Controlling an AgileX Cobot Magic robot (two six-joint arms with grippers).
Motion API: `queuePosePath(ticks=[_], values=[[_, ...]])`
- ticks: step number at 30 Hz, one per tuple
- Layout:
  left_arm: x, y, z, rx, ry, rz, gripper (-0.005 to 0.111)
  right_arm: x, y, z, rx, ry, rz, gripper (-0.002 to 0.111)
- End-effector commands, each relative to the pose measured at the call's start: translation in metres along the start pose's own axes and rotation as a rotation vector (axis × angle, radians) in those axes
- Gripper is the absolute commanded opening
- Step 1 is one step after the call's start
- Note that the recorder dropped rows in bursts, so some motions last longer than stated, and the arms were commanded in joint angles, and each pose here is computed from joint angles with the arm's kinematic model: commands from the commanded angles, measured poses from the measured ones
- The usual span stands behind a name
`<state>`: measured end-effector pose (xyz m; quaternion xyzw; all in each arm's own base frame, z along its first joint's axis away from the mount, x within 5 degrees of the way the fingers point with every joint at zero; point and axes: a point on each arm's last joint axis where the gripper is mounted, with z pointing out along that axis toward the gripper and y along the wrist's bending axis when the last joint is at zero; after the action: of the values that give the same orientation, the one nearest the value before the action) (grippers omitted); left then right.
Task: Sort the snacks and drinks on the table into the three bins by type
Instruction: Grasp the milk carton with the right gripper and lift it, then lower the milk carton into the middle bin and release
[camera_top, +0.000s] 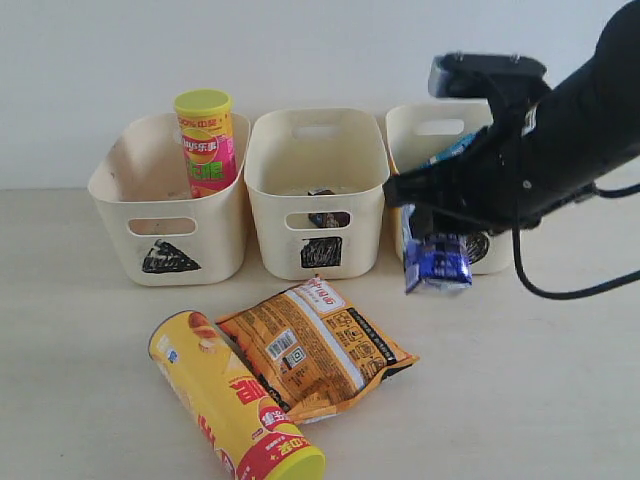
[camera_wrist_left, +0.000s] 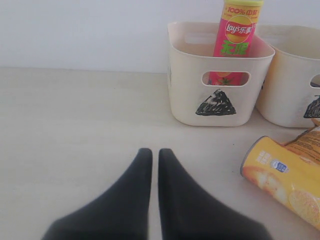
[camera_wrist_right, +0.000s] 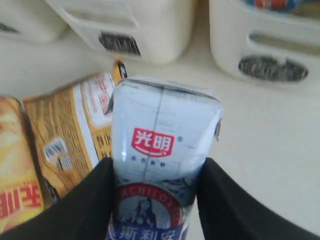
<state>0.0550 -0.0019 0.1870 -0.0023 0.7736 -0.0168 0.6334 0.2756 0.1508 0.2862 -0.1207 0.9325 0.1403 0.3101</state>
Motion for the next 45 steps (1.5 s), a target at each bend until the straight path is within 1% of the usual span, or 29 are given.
queuePosePath(ticks=[1, 6, 9, 11, 22, 26, 31, 33, 34, 36, 38, 41, 42, 45], values=[[-0.002, 0.0, 0.0, 0.003, -0.015, -0.001, 0.004, -0.026, 0.006, -0.015, -0.045, -0.261, -0.098, 0.0], [-0.002, 0.0, 0.0, 0.003, -0.015, -0.001, 0.004, -0.048, 0.009, -0.005, -0.049, -0.507, -0.178, 0.0], [-0.002, 0.0, 0.0, 0.003, -0.015, -0.001, 0.004, -0.058, 0.009, 0.009, -0.031, -0.641, -0.239, 0.0], [-0.002, 0.0, 0.0, 0.003, -0.015, -0.001, 0.004, -0.065, 0.01, 0.023, -0.022, -0.691, -0.256, 0.0], [-0.002, 0.0, 0.0, 0.003, -0.015, -0.001, 0.004, -0.106, 0.016, 0.106, -0.019, -0.67, -0.262, 0.0], [-0.002, 0.0, 0.0, 0.003, -0.015, -0.001, 0.004, -0.113, 0.017, 0.128, -0.019, -0.652, -0.259, 0.0], [-0.002, 0.0, 0.0, 0.003, -0.015, -0.001, 0.004, -0.113, 0.017, 0.152, -0.017, -0.602, -0.26, 0.0], [-0.002, 0.0, 0.0, 0.003, -0.015, -0.001, 0.004, -0.111, 0.016, 0.159, -0.016, -0.57, -0.261, 0.004], [-0.002, 0.0, 0.0, 0.003, -0.015, -0.001, 0.004, -0.11, 0.016, 0.163, -0.015, -0.556, -0.261, 0.009], [-0.002, 0.0, 0.0, 0.003, -0.015, -0.001, 0.004, -0.107, 0.015, 0.167, -0.013, -0.544, -0.262, 0.021], [-0.002, 0.0, 0.0, 0.003, -0.015, -0.001, 0.004, -0.105, 0.014, 0.17, -0.013, -0.53, -0.262, 0.036], [-0.002, 0.0, 0.0, 0.003, -0.015, -0.001, 0.004, -0.105, 0.014, 0.17, -0.01, -0.521, -0.27, 0.054], [-0.002, 0.0, 0.0, 0.003, -0.015, -0.001, 0.004, -0.105, 0.015, 0.168, -0.011, -0.521, -0.27, 0.057], [-0.002, 0.0, 0.0, 0.003, -0.015, -0.001, 0.004, -0.109, 0.016, 0.159, -0.013, -0.522, -0.271, 0.058]])
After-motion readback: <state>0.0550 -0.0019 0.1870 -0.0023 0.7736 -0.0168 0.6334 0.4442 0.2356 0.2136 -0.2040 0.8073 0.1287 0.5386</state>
